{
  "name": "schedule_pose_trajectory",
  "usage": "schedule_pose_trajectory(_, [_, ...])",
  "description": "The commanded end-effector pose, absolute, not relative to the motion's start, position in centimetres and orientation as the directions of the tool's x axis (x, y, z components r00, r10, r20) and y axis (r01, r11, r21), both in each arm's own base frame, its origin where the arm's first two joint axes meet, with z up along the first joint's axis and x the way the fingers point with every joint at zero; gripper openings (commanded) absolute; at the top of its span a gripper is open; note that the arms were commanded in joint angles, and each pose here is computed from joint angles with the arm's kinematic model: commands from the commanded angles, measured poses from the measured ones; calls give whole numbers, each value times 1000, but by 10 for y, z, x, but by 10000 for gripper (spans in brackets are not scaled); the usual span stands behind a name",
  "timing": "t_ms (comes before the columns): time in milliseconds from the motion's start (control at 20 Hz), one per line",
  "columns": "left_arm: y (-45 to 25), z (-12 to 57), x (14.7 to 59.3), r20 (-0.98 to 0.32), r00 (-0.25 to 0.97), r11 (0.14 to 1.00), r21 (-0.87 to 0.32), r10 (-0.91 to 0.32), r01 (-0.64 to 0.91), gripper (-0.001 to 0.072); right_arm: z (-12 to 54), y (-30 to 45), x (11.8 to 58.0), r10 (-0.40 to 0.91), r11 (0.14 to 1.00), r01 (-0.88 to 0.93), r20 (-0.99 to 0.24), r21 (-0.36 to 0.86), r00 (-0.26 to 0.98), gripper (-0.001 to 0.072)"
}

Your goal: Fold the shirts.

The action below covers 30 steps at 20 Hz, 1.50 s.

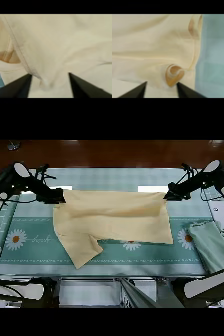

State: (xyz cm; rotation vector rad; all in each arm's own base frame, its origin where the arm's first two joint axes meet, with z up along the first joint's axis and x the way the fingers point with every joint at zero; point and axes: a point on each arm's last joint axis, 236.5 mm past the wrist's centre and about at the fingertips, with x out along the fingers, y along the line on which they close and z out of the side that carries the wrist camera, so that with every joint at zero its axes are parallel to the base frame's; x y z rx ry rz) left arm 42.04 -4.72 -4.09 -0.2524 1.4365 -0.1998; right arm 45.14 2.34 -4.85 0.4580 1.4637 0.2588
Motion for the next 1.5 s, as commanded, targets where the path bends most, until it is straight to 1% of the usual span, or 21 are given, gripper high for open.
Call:
schedule_pose_trajectory(0, [-34,-46,397,-965,28,964,-263,-262,-48,701,-49,20,430,451,884,125,-892,451,26,625])
schedule_pose_trajectory(100, [-13,-34,378,-969,-14,965,-246,-248,-90,701,-30,-15,411,388,910,147,-921,388,28,625])
schedule_pose_trajectory(200, [5,-30,348,-967,-22,958,-249,-255,-140,700,-19,-54,387,305,919,220,-944,326,123,625])
schedule_pose_trajectory(250, [12,-34,327,-964,-18,950,-259,-266,-176,699,-18,-63,374,293,901,272,-937,337,191,624])
schedule_pose_trajectory(350, [9,-47,286,-942,14,909,-328,-336,-257,699,-22,-52,340,325,846,325,-892,423,315,624])
schedule_pose_trajectory(450, [-3,-55,265,-893,123,814,-446,-433,-372,699,-28,-27,309,366,802,323,-841,502,399,624])
schedule_pose_trajectory(550, [-6,-59,254,-854,230,719,-518,-467,-463,699,-25,-7,296,383,761,330,-797,559,468,624])
schedule_pose_trajectory(650, [-5,-64,242,-846,247,693,-530,-473,-489,699,-23,7,283,420,747,317,-784,585,457,624])
schedule_pose_trajectory(850, [-4,-77,228,-856,197,706,-507,-477,-494,699,-22,16,274,456,742,306,-785,596,420,624])
schedule_pose_trajectory(1000, [-4,-78,228,-857,200,705,-507,-475,-496,699,-22,18,272,464,741,305,-784,599,412,624])
schedule_pose_trajectory(1150, [-6,-80,232,-848,218,686,-522,-484,-508,699,-22,18,271,465,741,305,-784,599,410,624])
schedule_pose_trajectory(1300, [-23,-83,236,-806,257,642,-583,-533,-498,699,-22,18,272,464,740,306,-784,599,412,624])
schedule_pose_trajectory(1450, [-41,-99,232,-812,248,659,-576,-528,-483,699,-22,18,272,464,739,309,-784,599,413,624])
